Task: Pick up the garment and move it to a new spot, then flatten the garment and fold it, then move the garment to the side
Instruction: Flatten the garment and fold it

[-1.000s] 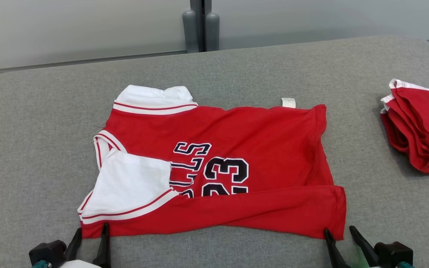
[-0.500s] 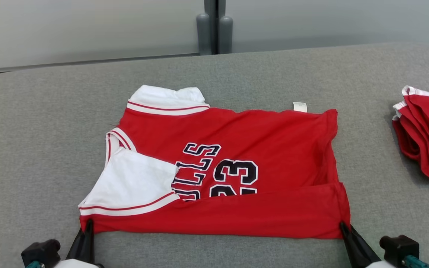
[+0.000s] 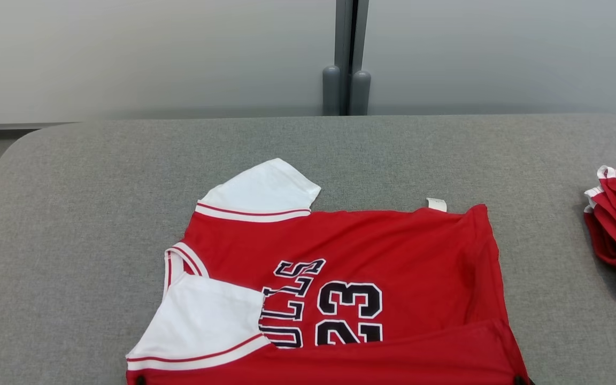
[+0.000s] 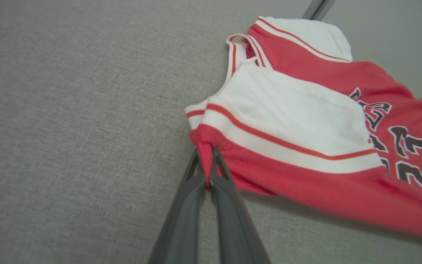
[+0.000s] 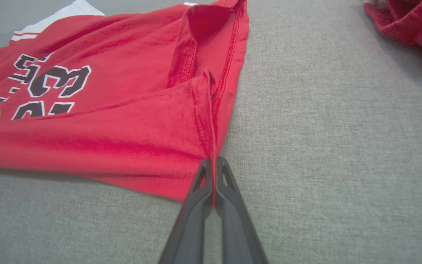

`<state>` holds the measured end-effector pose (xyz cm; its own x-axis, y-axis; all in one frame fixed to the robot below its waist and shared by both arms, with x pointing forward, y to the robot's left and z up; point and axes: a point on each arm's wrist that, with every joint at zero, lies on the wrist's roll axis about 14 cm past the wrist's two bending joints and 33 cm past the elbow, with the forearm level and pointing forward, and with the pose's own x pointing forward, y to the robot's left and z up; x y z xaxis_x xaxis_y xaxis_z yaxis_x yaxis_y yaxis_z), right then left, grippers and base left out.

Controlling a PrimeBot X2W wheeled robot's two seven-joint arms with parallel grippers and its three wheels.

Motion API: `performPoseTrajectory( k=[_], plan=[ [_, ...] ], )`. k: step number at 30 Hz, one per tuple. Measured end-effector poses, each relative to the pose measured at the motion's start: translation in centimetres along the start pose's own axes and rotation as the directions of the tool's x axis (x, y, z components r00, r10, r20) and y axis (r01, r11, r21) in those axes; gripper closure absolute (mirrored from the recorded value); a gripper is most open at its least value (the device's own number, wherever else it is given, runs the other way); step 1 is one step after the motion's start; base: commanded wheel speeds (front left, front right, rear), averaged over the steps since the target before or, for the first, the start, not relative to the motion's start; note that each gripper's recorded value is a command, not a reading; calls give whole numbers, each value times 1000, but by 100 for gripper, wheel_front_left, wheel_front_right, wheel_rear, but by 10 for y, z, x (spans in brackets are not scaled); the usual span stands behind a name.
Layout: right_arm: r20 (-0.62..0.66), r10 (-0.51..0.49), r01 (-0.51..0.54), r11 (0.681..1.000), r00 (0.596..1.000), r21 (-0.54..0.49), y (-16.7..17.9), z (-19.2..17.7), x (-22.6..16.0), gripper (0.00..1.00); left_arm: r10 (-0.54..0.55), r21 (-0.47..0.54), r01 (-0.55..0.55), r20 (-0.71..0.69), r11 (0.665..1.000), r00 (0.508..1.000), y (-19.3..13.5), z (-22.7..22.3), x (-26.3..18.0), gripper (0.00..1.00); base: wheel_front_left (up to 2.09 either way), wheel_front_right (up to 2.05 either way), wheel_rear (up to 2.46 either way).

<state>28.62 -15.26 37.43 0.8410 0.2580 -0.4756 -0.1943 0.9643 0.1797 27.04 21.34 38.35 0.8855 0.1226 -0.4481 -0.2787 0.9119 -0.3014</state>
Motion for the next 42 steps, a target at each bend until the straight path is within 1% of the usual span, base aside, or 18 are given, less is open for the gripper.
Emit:
performPoseTrajectory(
  k=[2,3,4,5,6,9,11,13,15,18,20,22,25,27,35,39,42],
  plan=[
    [-11,-6,6,1000,1000,5,-1,-4,-4,100,-1,-7,1,-17,1000,1000,-1,-5,-5,100,0,0,0],
    [-11,-6,6,1000,1000,5,-1,-4,-4,74,-1,-7,1,-17,1000,1000,-1,-5,-5,56,0,0,0],
    [-13,-10,10,1000,1000,13,-1,-6,-7,45,0,-10,0,-20,1000,1000,-2,-7,-6,0,0,0,0],
    [-14,-14,15,1000,1000,18,-1,-7,-9,13,-2,-5,2,-36,1000,999,-3,-11,-8,0,0,0,0],
    [-10,-19,19,1000,1000,17,-2,-7,-10,0,-9,-3,9,-43,1000,999,-5,-12,-8,0,0,0,0],
    [57,-32,31,999,998,12,-4,9,-11,0,-15,64,14,18,998,1000,-7,2,-5,0,0,0,0],
    [126,-34,34,999,991,5,-3,25,-13,0,-30,108,22,70,994,997,-12,15,-2,0,0,0,0],
    [196,-34,36,999,980,-6,-1,44,-16,0,-59,139,37,154,990,986,-21,38,1,0,0,0,0],
    [279,-33,41,999,960,-24,-1,68,-21,0,-88,161,51,233,986,968,-31,61,2,0,0,0,0],
    [400,-27,50,998,916,-48,1,107,-30,0,-145,206,80,326,975,934,-47,91,3,0,0,0,0],
    [448,-21,53,997,894,-59,3,124,-36,0,-172,224,93,366,970,915,-56,106,2,0,0,0,0],
    [475,-17,57,996,880,-71,4,135,-41,0,-185,235,97,388,967,903,-60,114,2,0,0,0,0],
    [487,-15,59,995,873,-76,5,140,-44,0,-199,249,101,405,963,892,-65,121,0,0,0,0,0],
    [479,-16,61,995,878,-79,5,139,-44,0,-200,257,98,411,961,889,-65,123,-1,0,0,0,0],
    [467,-28,64,996,884,-62,4,135,-43,0,-199,279,88,402,956,893,-62,122,-1,0,0,0,0],
    [448,-27,58,997,894,-56,4,133,-36,0,-259,304,143,386,942,886,-82,128,10,0,0,0,0],
    [444,-17,47,997,896,-57,6,137,-28,0,-337,326,220,365,919,868,-112,139,29,0,0,0,0]
  ],
)
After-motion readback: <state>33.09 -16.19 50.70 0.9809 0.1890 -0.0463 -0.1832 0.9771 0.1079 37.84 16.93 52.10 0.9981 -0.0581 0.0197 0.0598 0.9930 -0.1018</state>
